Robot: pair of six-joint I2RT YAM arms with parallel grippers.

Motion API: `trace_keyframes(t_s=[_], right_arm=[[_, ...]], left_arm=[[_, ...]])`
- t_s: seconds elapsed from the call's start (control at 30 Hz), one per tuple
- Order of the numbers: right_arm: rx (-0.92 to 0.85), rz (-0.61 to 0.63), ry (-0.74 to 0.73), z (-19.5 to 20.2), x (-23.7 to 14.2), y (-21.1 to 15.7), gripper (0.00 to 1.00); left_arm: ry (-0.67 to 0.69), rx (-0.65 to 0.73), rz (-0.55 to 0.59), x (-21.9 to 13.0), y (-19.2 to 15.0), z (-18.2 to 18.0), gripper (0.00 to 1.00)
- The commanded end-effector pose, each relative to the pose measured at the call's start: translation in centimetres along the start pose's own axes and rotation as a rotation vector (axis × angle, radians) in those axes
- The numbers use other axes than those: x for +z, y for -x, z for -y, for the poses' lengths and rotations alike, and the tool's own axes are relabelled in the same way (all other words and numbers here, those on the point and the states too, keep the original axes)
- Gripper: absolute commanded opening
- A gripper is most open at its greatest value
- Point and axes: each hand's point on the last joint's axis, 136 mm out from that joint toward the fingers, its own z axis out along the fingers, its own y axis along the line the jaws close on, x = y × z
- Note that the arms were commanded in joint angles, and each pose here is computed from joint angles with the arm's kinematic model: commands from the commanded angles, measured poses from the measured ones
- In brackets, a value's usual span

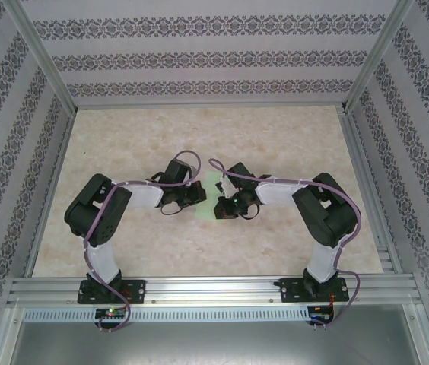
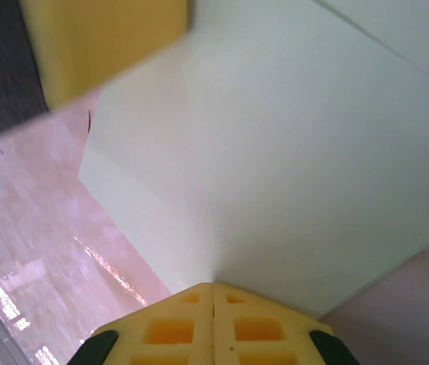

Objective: Fold a paper plane with a square sheet of paper (pick it up from the middle)
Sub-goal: Fold the triangle a second time at the center of the table.

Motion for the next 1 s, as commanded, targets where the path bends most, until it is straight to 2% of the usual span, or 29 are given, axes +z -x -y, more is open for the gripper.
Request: trace_keyframes(t_s=[0.0,0.3,0.43,0.67,0.97], right_arm=[[0.125,-0.221,-0.211,6.1,1.3,-7.3,0.07],[0.113,-0.180,-0.168,4.6,1.1,-6.0,0.07],[0.101,-0.145,-0.135,3.5,0.8,-4.8,0.08],[0.072,-0.080,-0.073,1.1,-0.1,-2.0,0.08],[0.056,-0.060,-0.053,0.3,-0.4,-1.0,0.08]], left_arm=[[0.200,-0.038,0.090,-0.4,2.9,-5.9,0.03],[0.188,0.025,0.102,-1.3,6.1,-4.0,0.05],[0.095,0.061,0.104,-2.4,6.3,-1.3,0.06],[-0.101,0.106,0.046,-3.0,2.6,3.7,0.07],[-0.090,0.105,-0.041,-0.2,-1.0,3.6,0.05]])
